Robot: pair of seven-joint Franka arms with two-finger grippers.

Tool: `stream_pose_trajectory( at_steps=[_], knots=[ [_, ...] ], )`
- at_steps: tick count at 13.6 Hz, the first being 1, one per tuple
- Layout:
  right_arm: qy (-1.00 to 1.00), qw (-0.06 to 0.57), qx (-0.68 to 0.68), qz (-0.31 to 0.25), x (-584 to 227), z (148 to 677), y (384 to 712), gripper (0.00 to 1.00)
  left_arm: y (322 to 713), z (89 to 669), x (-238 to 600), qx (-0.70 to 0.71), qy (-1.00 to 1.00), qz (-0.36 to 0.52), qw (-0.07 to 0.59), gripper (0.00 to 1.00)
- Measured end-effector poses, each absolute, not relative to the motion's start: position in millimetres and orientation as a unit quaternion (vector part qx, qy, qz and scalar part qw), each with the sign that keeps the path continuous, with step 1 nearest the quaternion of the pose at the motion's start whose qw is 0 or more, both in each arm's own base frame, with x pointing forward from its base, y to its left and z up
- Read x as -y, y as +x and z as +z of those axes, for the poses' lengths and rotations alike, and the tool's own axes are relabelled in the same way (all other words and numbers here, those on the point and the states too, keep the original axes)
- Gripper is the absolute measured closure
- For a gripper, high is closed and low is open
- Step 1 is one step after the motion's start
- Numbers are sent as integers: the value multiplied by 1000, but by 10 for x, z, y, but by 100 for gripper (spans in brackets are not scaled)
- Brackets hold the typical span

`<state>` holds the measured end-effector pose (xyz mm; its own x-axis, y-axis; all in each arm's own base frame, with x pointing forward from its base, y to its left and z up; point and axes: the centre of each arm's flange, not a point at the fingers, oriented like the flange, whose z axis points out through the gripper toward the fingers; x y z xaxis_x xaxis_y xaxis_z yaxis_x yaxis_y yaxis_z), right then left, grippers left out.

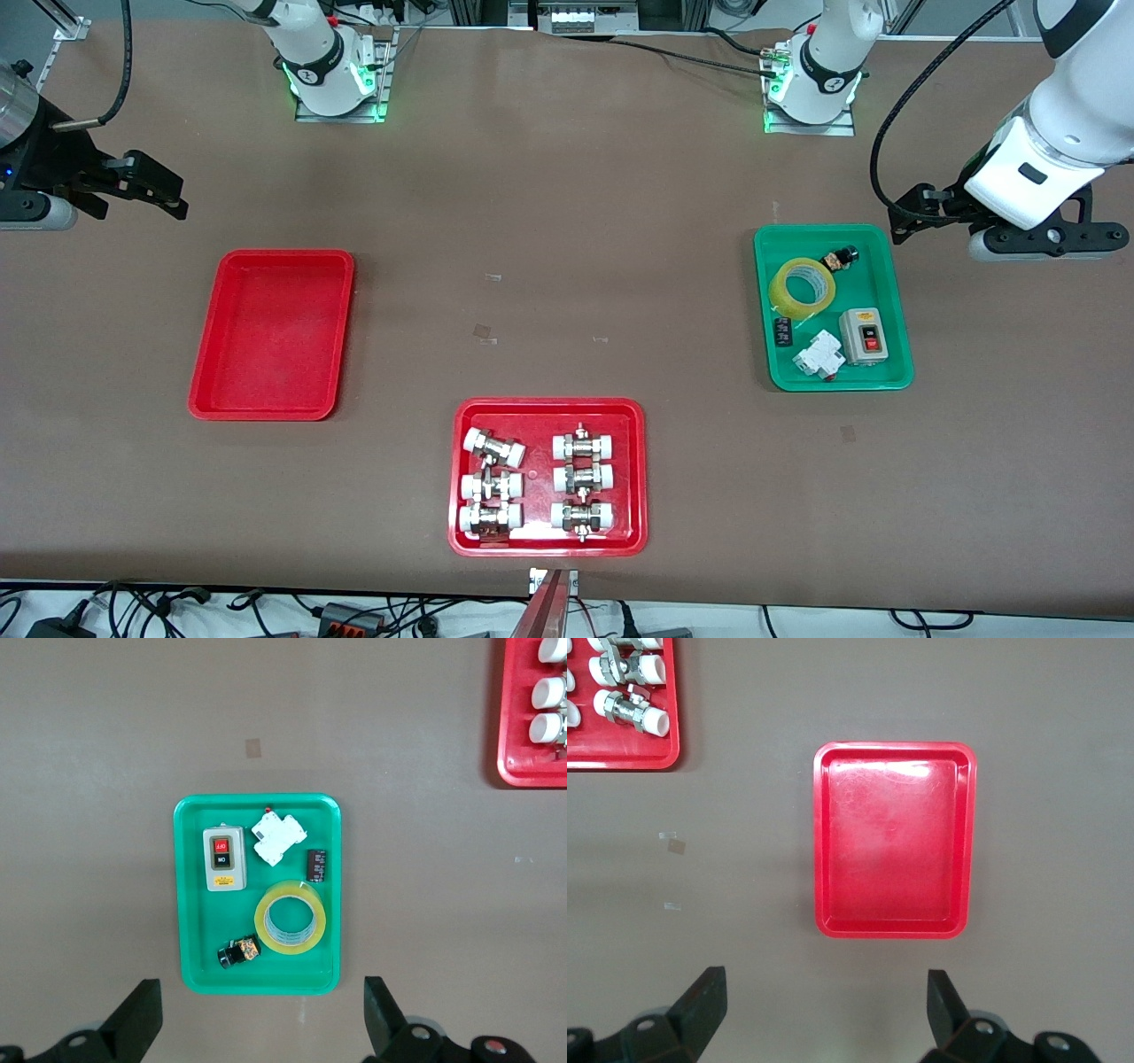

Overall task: Left arm passes tape to right arm into tray
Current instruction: 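Reach the left gripper down to the yellow tape roll on the green tray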

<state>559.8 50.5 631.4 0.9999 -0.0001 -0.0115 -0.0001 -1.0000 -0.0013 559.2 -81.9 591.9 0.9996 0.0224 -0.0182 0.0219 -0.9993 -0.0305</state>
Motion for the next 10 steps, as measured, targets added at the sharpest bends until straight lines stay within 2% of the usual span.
stream_pose_trajectory(
  at_steps=[6,10],
  knots=[
    [-1000,1,0,6,-507,6312,5599,0,5645,5712,842,-3,-999,30,17,0],
    [-1000,1,0,6,-510,6309,5601,0,5816,4718,834,-4,-989,142,28,0]
  ],
)
